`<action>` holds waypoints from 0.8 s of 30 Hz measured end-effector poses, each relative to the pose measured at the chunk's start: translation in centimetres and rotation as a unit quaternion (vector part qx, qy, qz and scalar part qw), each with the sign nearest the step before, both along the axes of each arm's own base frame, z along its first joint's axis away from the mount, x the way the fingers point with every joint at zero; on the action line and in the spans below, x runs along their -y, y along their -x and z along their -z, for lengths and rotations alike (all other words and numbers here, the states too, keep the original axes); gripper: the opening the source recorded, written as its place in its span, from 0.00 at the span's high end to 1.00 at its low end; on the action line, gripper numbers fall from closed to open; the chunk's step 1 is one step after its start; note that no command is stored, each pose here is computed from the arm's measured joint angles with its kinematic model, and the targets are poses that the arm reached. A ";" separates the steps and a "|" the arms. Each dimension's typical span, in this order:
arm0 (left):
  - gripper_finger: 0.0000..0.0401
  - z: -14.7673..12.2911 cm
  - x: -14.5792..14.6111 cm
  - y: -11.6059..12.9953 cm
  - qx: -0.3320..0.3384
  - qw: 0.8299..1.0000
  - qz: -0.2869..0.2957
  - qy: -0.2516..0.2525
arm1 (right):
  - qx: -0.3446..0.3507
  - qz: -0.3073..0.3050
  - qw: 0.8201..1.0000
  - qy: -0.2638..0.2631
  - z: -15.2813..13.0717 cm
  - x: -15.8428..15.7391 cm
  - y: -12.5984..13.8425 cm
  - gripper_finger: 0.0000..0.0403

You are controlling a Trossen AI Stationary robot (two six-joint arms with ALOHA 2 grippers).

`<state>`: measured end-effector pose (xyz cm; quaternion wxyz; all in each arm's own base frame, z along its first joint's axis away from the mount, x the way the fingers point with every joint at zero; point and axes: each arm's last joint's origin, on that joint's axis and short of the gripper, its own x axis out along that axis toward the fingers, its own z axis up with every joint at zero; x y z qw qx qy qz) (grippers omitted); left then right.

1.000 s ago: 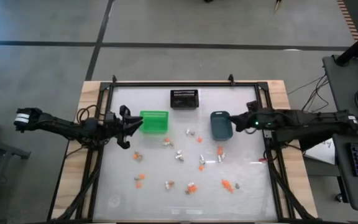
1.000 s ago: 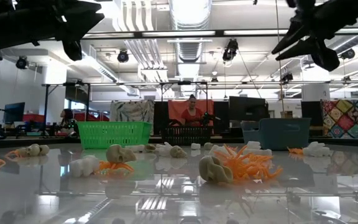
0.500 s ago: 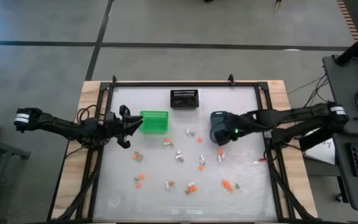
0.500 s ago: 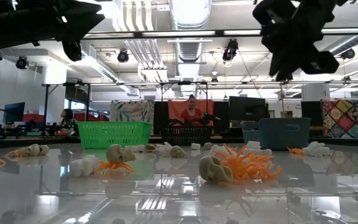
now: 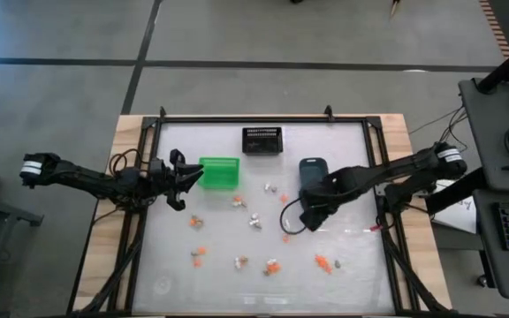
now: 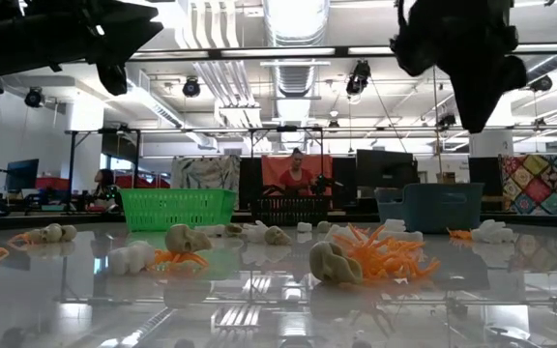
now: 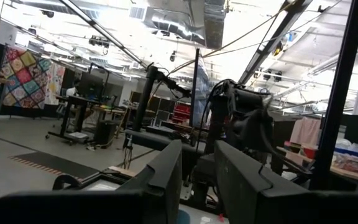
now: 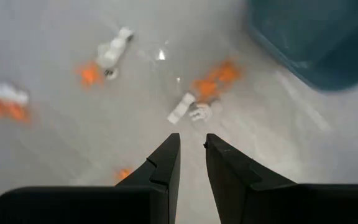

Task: Sort Halloween decoration
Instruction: Put the white skeleton toy into the blue bin

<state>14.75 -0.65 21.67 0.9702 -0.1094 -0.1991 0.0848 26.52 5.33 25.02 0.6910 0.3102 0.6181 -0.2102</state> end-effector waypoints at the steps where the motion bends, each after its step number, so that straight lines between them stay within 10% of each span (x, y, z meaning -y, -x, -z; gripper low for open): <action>1: 0.81 0.0 0.0 0.0 0.000 1.000 0.000 0.000 | 0.000 -0.028 1.000 0.003 0.1 -0.3 -0.4 0.83; 10: 0.81 0.0 0.0 0.0 0.001 1.000 0.003 0.007 | -0.025 -0.234 0.971 0.032 2.2 -1.7 -2.2 0.83; 24: 0.81 0.1 0.0 -0.1 -0.002 1.000 0.004 0.010 | -0.074 -0.323 0.943 0.036 5.4 -2.0 -3.4 0.83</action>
